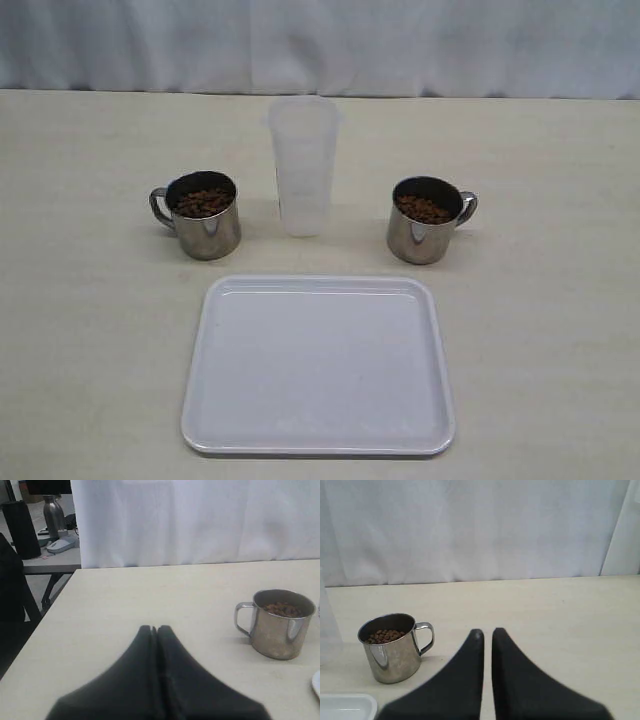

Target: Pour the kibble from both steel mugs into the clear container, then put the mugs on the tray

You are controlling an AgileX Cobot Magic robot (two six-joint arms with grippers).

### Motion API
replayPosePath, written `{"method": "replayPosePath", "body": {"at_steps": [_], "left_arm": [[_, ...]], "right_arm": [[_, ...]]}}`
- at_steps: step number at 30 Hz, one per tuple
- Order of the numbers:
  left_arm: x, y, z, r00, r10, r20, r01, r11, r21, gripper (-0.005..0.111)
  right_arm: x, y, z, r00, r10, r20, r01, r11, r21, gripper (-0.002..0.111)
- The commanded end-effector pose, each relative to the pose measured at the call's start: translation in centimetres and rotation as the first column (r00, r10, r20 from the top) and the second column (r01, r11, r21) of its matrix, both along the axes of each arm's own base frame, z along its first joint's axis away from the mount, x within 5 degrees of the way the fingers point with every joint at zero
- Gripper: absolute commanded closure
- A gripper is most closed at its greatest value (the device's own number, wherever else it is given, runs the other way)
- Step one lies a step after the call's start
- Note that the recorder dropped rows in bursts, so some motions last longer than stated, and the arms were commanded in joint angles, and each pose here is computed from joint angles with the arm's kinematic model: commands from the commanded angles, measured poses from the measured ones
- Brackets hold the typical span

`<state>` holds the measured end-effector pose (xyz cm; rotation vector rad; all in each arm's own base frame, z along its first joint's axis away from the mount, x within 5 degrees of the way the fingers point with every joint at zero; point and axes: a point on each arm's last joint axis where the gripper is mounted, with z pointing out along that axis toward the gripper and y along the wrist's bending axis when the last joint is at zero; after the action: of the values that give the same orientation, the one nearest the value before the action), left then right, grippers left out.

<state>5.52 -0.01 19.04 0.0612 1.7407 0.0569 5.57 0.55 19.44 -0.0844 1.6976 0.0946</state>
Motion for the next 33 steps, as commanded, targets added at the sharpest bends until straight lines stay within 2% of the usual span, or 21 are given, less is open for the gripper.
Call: {"method": "replayPosePath", "body": {"at_steps": [1, 19, 27, 33], "left_arm": [[0.0, 0.0, 0.0, 1.0, 0.006, 0.008, -0.006, 1.0, -0.001, 0.107], [0.0, 0.0, 0.1, 1.0, 0.006, 0.014, -0.006, 1.0, -0.002, 0.107], [0.0, 0.0, 0.1, 1.0, 0.006, 0.014, -0.006, 1.0, -0.002, 0.107], [0.0, 0.0, 0.1, 1.0, 0.006, 0.014, -0.006, 1.0, -0.002, 0.107]], "right_arm": [[0.0, 0.0, 0.0, 1.0, -0.005, 0.006, 0.005, 1.0, -0.01, 0.104], [0.0, 0.0, 0.0, 1.0, -0.004, 0.011, 0.004, 1.0, -0.009, 0.104], [-0.1, 0.2, 2.4, 0.964, 0.021, 0.266, -0.027, 0.999, 0.019, 0.104], [-0.1, 0.3, 2.7, 0.954, 0.023, 0.297, -0.031, 0.999, 0.022, 0.104]]}}
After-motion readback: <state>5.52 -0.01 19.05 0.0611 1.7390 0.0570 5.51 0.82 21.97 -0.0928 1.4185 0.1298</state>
